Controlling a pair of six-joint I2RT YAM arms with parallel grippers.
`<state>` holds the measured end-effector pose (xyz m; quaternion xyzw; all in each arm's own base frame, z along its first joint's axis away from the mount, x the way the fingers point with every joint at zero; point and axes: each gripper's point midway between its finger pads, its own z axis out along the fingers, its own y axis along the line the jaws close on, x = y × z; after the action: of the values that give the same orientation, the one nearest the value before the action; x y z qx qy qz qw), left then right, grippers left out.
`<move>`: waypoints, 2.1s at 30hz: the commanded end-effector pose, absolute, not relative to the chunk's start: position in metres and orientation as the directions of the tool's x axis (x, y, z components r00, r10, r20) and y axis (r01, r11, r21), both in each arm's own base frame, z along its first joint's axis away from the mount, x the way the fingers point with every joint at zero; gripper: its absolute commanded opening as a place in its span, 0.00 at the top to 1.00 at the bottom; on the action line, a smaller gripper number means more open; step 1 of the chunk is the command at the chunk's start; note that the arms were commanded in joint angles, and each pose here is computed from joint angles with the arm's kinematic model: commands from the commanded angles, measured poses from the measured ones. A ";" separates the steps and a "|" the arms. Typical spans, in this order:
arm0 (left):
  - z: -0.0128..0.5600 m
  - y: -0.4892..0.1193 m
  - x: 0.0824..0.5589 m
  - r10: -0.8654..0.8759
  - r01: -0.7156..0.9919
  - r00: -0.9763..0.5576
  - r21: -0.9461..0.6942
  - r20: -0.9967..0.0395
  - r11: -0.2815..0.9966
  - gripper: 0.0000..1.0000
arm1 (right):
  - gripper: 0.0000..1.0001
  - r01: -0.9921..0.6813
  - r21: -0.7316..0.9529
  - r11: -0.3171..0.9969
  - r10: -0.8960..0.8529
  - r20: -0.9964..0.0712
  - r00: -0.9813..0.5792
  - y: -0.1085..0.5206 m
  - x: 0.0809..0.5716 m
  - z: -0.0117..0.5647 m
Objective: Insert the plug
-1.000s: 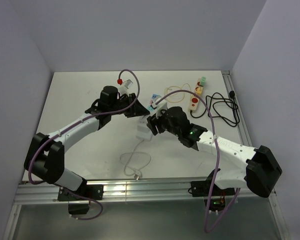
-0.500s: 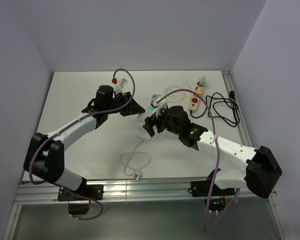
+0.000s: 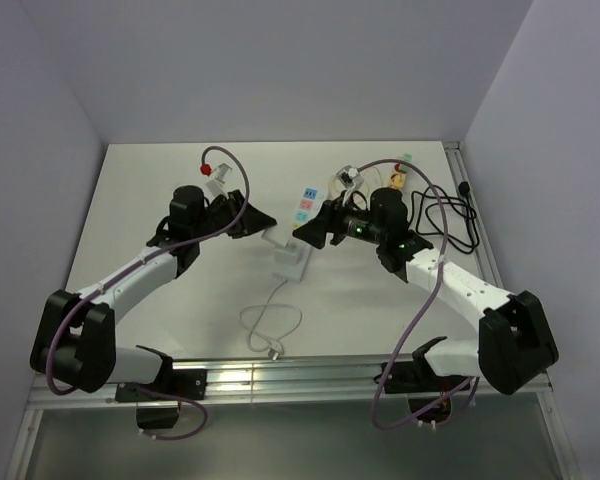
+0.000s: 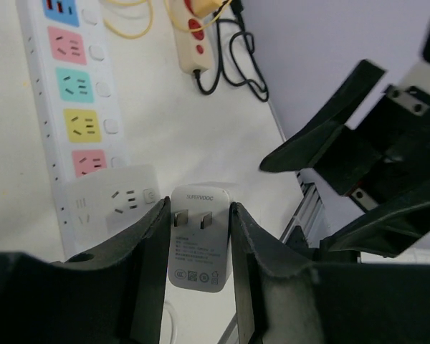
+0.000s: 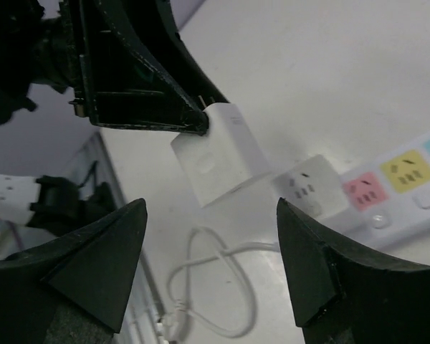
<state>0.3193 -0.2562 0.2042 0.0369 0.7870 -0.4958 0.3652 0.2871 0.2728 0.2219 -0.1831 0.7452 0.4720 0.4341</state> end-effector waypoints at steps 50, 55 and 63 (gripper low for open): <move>0.299 -0.254 0.288 -0.492 0.621 -0.575 -0.740 -0.654 0.258 0.99 | 0.53 -0.650 0.759 0.031 0.332 -0.621 -0.710 0.330 0.270 0.295; 0.297 -0.254 0.287 -0.489 0.620 -0.580 -0.742 -0.652 0.255 1.00 | 0.87 -0.648 0.761 0.022 0.331 -0.617 -0.714 0.333 0.273 0.297; 0.296 -0.246 0.293 -0.498 0.602 -0.545 -0.728 -0.675 0.328 0.49 | 0.89 -0.671 0.731 0.129 0.300 -0.673 -0.676 0.327 0.277 0.287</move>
<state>0.3015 -0.2456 0.2815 0.0197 0.6712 -0.5804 0.4607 0.2782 0.3269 0.2548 -0.1049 0.6759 0.6528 0.3255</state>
